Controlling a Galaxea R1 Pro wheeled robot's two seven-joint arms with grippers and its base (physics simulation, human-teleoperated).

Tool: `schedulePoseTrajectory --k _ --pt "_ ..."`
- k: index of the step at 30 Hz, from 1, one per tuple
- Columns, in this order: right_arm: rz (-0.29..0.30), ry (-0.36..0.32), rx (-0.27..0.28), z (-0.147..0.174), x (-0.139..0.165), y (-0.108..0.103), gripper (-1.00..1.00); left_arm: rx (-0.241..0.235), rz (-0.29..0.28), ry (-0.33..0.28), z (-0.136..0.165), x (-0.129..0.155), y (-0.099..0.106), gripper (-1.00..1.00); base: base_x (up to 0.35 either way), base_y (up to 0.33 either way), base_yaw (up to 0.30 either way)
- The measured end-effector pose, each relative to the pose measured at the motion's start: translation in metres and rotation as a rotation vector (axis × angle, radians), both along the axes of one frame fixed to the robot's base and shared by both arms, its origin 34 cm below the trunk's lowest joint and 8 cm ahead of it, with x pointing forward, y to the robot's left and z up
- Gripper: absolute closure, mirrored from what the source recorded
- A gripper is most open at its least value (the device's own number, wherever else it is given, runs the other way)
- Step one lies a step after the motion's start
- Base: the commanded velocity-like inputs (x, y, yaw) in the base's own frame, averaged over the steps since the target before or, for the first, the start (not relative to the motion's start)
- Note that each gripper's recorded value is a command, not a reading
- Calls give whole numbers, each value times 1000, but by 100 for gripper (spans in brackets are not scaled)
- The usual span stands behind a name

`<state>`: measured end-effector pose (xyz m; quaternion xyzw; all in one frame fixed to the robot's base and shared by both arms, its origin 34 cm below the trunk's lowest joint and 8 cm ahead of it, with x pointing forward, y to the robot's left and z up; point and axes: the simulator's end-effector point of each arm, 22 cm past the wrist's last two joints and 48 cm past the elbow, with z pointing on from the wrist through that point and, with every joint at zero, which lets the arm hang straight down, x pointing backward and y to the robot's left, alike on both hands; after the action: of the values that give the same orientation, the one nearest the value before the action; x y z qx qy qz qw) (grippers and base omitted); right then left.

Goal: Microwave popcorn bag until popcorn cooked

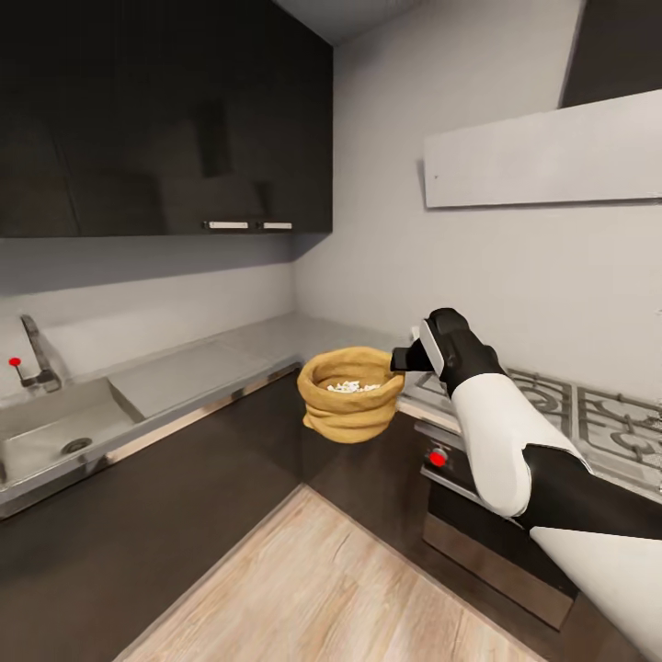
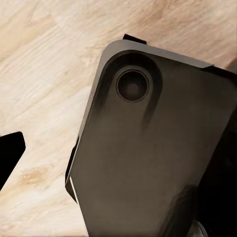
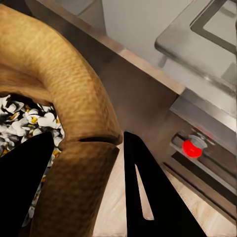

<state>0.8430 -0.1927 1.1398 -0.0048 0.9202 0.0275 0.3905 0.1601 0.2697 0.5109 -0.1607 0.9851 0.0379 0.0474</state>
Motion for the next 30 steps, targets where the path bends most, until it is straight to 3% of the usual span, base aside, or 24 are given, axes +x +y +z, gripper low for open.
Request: schedulePoseTrajectory --k 13,25,30 --pt "1 0 5 0 0 -1 100 2 1 1 0 0 1 -100 -340 136 0" --pt "28 6 28 -2 -2 9 100 8 4 -2 0 1 6 -100 -7 3 0" --pt "38 12 29 -4 -3 17 100 9 4 -2 0 1 7 -100 0 0 -190"
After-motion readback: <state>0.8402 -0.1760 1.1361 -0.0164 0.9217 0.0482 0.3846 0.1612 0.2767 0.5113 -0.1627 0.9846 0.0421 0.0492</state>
